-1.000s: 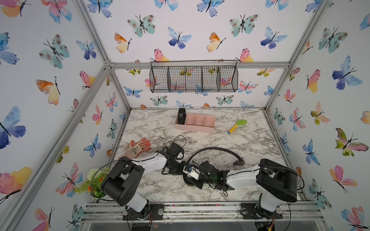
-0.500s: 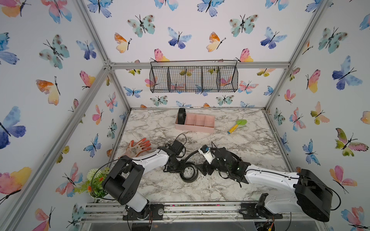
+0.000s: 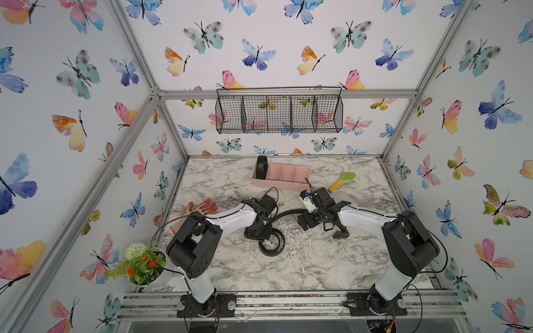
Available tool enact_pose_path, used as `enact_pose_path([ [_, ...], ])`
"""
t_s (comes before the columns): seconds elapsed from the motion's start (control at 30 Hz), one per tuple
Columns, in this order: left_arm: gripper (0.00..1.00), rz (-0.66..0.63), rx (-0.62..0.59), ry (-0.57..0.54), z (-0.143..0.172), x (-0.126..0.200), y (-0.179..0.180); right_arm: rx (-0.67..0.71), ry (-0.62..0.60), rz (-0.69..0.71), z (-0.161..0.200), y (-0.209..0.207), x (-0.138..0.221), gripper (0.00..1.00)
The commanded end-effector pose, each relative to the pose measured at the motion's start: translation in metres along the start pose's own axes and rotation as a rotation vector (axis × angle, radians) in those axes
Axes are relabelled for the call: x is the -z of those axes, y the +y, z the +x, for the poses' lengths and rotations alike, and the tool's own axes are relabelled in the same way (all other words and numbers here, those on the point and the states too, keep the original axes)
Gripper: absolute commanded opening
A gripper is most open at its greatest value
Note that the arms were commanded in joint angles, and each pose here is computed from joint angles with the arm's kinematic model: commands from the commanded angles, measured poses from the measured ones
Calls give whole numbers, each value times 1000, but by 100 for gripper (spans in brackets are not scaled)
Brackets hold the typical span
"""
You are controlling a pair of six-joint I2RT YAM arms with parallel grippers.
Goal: Place the belts into the storage roll
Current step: Roll the belt at the center of the board.
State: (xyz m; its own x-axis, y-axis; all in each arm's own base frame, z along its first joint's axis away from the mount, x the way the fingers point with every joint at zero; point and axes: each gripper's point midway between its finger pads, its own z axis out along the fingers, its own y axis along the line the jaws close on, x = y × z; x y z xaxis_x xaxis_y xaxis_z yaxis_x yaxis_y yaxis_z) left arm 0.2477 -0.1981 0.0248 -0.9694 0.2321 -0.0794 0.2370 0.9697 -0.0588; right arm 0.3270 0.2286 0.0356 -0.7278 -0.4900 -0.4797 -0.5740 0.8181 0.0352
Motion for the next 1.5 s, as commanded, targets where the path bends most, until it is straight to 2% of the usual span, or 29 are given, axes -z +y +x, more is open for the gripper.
enact_pose_path([
  [0.0,8,-79,-40,41,7,-3,14,31,31,67,-2,-17,4,99],
  [0.17,8,-67,-50,45,7,-4,12,54,36,161,-7,-37,8,99],
  [0.3,9,-61,-52,46,6,-5,11,50,-15,59,-13,-17,30,99],
  [0.43,9,-52,-60,46,4,-7,8,74,-53,117,-10,-27,41,99],
  [0.53,9,-49,-64,41,2,-6,7,111,-9,183,-6,-41,30,100],
  [0.7,9,-41,-71,38,1,-6,6,99,56,183,-4,-54,-2,99],
  [0.8,9,-39,-76,38,0,-5,6,75,77,184,-3,-66,-11,93],
  [0.87,9,-37,-76,34,-1,-5,6,49,82,170,-1,-71,-13,85],
  [0.9,8,-36,-75,32,-2,-5,5,33,88,160,0,-72,-12,76],
  [1.0,7,-37,-61,19,-9,-4,6,3,119,123,6,-67,-8,41],
  [1.03,6,-40,-57,14,-11,-4,6,-16,128,100,10,-63,-6,35],
  [1.17,5,-39,-29,7,-23,-7,5,-127,110,-55,19,-31,10,22],
  [1.3,5,-50,-13,6,-42,-9,0,-260,103,-204,39,14,25,18],
  [1.47,4,-27,12,-6,-63,-7,-12,-300,120,-297,62,74,33,14],
])
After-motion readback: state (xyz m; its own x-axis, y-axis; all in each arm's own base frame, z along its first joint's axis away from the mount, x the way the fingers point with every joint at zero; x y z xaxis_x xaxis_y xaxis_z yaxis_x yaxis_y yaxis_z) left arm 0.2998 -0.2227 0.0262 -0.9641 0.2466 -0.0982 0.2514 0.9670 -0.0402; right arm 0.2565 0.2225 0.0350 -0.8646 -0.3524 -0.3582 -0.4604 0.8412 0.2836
